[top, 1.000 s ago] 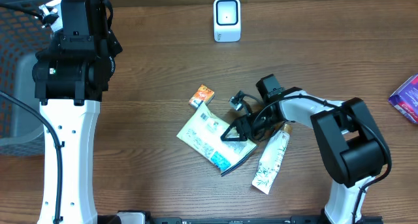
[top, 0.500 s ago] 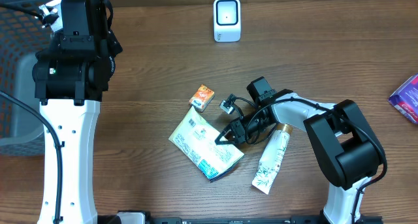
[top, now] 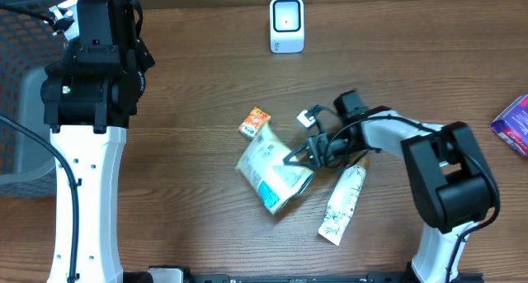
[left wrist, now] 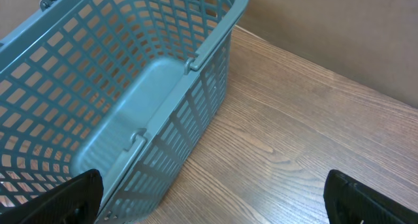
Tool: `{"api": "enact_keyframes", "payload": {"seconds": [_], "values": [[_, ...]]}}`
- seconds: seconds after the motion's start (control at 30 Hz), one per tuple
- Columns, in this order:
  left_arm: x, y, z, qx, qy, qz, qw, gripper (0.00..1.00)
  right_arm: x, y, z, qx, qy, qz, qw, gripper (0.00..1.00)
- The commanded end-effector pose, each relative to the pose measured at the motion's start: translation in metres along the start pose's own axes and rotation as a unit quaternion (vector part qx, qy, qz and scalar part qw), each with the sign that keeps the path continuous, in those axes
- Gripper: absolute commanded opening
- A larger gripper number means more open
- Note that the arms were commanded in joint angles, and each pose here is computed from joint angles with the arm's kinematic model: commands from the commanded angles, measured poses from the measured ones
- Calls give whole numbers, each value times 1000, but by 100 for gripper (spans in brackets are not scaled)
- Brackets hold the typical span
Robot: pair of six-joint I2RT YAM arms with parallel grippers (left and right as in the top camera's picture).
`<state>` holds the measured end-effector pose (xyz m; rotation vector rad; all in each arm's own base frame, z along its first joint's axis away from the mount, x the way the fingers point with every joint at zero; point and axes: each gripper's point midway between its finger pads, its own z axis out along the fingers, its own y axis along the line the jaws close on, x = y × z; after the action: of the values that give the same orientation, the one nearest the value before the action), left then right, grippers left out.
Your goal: Scan the item barcode
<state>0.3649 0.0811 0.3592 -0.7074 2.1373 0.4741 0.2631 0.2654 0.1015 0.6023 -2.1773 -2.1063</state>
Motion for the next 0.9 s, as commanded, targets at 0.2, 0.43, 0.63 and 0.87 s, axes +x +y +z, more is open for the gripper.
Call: {"api": "enact_keyframes", "payload": {"seconds": [0.2, 0.43, 0.63, 0.87], "values": [[-4, 3, 0, -7, -5, -6, 1000, 100, 2, -33, -19, 112, 4, 17, 994, 4], [-4, 3, 0, -7, -5, -6, 1000, 100, 25, -54, -7, 187, 58, 37, 980, 100], [-4, 3, 0, -6, -5, -6, 1000, 100, 30, -53, 3, 185, 73, 34, 980, 100], [-4, 3, 0, -7, -5, -6, 1000, 100, 41, -76, 1, 262, 98, 48, 959, 100]]}}
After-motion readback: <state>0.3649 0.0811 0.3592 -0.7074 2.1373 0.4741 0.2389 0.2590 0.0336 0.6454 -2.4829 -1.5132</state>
